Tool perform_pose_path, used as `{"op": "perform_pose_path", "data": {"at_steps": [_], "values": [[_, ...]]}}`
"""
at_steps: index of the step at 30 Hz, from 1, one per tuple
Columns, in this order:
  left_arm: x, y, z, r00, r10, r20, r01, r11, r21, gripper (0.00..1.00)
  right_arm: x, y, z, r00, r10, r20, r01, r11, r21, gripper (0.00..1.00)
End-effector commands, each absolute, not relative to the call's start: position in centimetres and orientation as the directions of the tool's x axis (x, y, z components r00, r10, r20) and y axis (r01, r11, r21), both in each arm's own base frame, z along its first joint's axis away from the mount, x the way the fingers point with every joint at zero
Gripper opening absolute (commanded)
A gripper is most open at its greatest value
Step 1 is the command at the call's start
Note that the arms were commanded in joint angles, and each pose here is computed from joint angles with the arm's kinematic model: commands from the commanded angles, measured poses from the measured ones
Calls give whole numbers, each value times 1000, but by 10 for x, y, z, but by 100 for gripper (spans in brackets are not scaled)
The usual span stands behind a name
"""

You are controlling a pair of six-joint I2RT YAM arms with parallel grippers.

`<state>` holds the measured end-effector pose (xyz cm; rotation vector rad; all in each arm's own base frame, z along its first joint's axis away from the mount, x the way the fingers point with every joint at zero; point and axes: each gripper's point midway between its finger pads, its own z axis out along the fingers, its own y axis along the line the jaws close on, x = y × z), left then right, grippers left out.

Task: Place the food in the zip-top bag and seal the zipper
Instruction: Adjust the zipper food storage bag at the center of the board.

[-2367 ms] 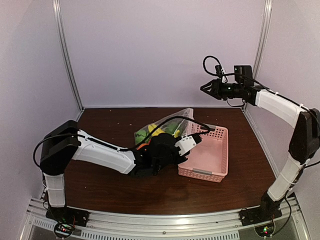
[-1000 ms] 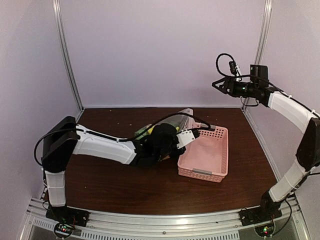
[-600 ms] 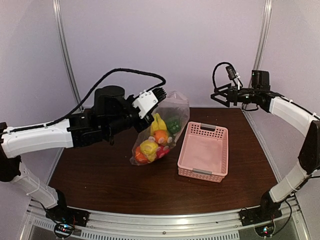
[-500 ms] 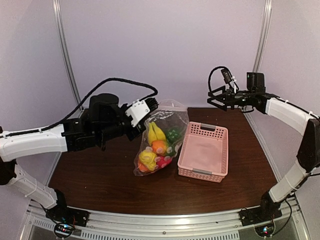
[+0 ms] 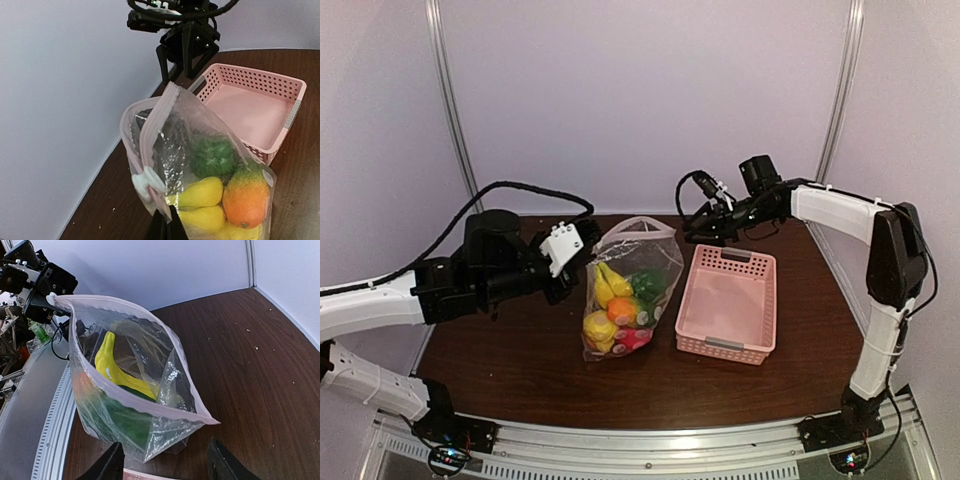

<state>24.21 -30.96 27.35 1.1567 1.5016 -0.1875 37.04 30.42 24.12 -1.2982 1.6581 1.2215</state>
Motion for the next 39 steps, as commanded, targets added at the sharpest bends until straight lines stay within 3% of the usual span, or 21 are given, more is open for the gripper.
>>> {"op": "perform_pose_path", "data": {"at_steps": [1,12,17,20,21,31,39], "values": [[242,-300,277,165,519,-839,722,516,461,0,377,323,231,-260,-345,-902,-963,20,270,55],[247,-284,272,154,523,-838,691,549,470,0,380,351,220,-293,-330,-897,-941,-68,332,51],[248,-283,270,151,518,-842,690,555,465,0,373,352,229,-289,-311,-906,-937,-104,334,26],[248,-283,270,151,515,-844,687,559,464,0,375,350,235,-279,-311,-909,-944,-87,320,2],[249,-282,270,149,512,-846,685,564,462,0,375,350,237,-275,-313,-909,-946,-79,313,0],[280,-265,303,40,380,-924,699,650,298,0,394,295,316,-158,-308,-938,-986,94,135,0],[264,-280,309,116,370,-922,800,515,307,0,338,281,321,-162,-451,-878,-986,99,131,0]]}}
